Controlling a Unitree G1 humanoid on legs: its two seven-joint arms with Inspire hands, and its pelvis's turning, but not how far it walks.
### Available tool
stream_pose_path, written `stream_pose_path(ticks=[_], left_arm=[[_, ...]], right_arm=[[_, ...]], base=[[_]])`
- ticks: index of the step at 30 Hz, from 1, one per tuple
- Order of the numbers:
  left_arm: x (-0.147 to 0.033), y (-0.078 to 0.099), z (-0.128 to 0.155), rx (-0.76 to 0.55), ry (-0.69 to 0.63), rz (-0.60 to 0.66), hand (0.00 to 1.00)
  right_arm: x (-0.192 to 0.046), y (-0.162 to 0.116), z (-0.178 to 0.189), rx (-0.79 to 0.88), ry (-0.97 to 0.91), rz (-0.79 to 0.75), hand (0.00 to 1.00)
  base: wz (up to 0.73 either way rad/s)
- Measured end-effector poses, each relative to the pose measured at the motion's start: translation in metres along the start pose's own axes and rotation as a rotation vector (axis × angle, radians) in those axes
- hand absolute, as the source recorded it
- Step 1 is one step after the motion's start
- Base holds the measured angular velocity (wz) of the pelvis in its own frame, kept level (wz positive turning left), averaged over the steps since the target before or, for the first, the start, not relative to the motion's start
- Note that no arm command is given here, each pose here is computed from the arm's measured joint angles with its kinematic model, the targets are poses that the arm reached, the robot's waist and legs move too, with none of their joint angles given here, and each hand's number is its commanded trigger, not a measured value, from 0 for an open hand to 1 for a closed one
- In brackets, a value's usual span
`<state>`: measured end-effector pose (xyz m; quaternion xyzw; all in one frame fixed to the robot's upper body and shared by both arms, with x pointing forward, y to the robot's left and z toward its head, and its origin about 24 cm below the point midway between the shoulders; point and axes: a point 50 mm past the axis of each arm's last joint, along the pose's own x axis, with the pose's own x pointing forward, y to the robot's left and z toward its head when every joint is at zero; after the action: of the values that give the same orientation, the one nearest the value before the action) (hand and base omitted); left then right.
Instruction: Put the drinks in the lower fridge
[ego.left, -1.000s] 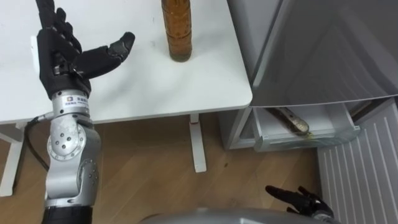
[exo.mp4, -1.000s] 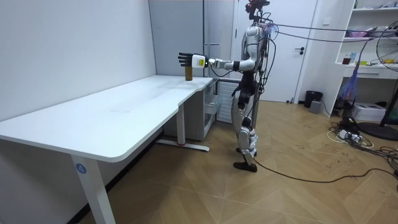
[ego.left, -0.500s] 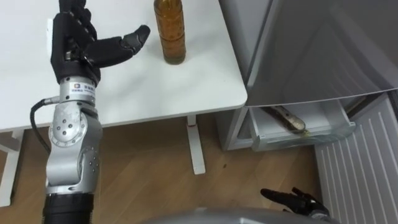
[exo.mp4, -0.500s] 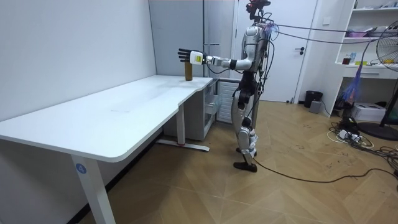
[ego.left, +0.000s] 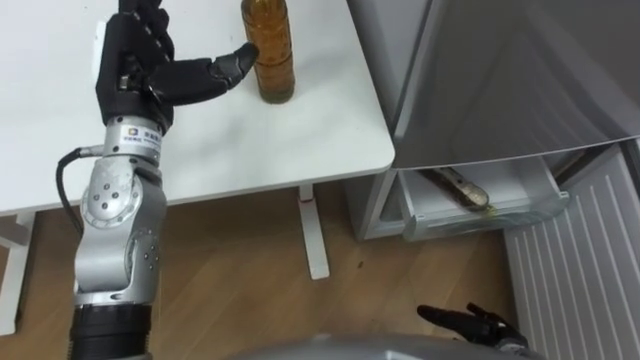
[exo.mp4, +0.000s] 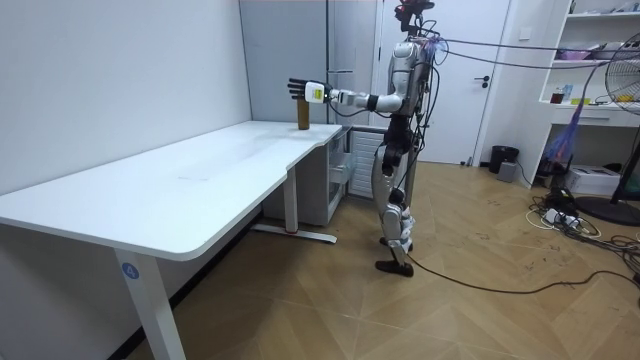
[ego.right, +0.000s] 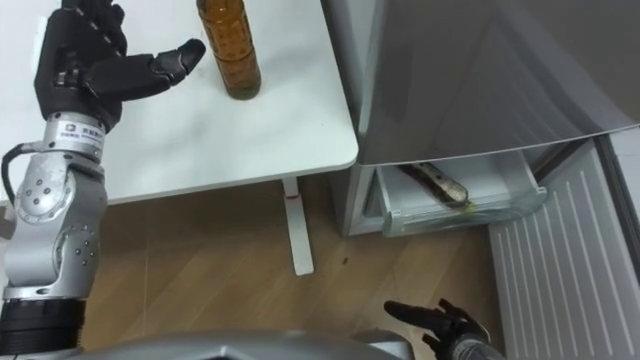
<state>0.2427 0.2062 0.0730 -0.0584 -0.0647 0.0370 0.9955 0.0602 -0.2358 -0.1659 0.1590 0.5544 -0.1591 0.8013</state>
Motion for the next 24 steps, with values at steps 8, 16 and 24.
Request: stream_pose_path(ticks=[8,16,24], left_arm=[[0.0,-0.001,-0.002,0.0,0.019,-0.026,0.0],[0.009,-0.007,0.004,-0.005,0.005,-0.077,0.0],[0.011,-0.009,-0.001,-0.009,0.048,-0.101,0.0]], right_arm=[[0.001,0.003,0.006,-0.019,-0.01,0.009,0.0],[0.002,0.006,0.008,-0.03,-0.007,0.022,0.0],[0.002,0.008,0.014,-0.05,-0.025,0.032,0.0]], base=[[0.0],[0.0],[-0.07]])
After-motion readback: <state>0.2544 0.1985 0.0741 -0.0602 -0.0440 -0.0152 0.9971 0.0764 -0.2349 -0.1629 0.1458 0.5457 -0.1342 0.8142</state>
